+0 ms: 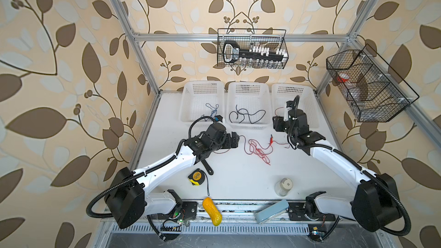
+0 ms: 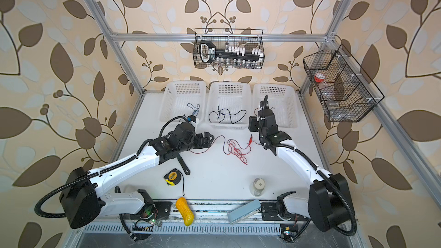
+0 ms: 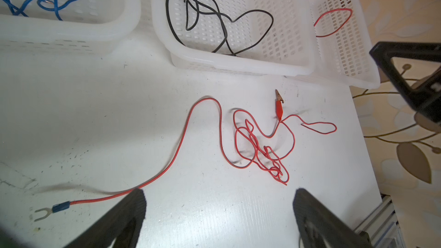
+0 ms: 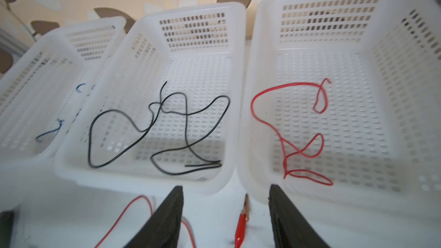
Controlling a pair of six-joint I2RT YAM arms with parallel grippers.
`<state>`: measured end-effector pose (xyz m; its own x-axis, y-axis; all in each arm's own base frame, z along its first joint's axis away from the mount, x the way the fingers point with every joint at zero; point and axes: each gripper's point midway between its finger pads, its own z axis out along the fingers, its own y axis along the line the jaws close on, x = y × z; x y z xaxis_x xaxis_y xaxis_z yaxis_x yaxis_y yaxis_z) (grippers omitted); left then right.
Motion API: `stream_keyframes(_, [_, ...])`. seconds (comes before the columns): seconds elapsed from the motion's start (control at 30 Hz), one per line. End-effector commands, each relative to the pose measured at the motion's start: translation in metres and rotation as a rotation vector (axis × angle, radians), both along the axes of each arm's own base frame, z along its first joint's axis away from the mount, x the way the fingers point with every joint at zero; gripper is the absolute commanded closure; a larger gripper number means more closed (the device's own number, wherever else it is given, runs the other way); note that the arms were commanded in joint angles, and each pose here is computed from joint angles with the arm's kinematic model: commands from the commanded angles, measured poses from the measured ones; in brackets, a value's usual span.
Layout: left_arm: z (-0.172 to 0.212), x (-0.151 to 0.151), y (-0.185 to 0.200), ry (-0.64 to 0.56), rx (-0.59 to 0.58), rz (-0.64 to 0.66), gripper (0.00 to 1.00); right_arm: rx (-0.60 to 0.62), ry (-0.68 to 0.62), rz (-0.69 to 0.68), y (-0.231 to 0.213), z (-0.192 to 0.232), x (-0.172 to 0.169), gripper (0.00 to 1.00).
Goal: Untangle the cables
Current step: 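Move the right gripper back to the red tangle and grasp a loop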
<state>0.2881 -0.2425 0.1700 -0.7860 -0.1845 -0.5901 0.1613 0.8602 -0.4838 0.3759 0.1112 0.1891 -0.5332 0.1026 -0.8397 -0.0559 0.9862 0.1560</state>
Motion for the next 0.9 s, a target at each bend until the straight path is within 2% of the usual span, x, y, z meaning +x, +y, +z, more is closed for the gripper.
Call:
stream_keyframes(0.0, [-0.007, -0.004, 0.007, 0.021, 0.021, 0.027, 0.02, -0.036, 0.080, 0.090, 0.026, -0.028, -0.029, 0.42])
stream_keyframes(0.23, [-0.029, -0.008, 0.010, 0.071, 0.047, 0.035, 0.02, -0.107, 0.194, 0.273, 0.080, -0.072, -0.073, 0.43])
stream_keyframes(0.37, [-0.034, -0.012, 0.011, 0.089, 0.046, 0.038, 0.02, -0.118, 0.261, 0.271, 0.084, -0.089, -0.085, 0.46])
stream_keyframes(0.5, [-0.033, -0.016, 0.014, 0.093, 0.047, 0.036, 0.02, -0.071, 0.271, 0.303, 0.095, -0.094, -0.096, 0.52])
stream_keyframes(0.87, [-0.028, -0.009, 0.012, 0.054, 0.023, 0.048, 0.02, -0.057, 0.291, 0.298, 0.106, -0.108, -0.085, 0.69])
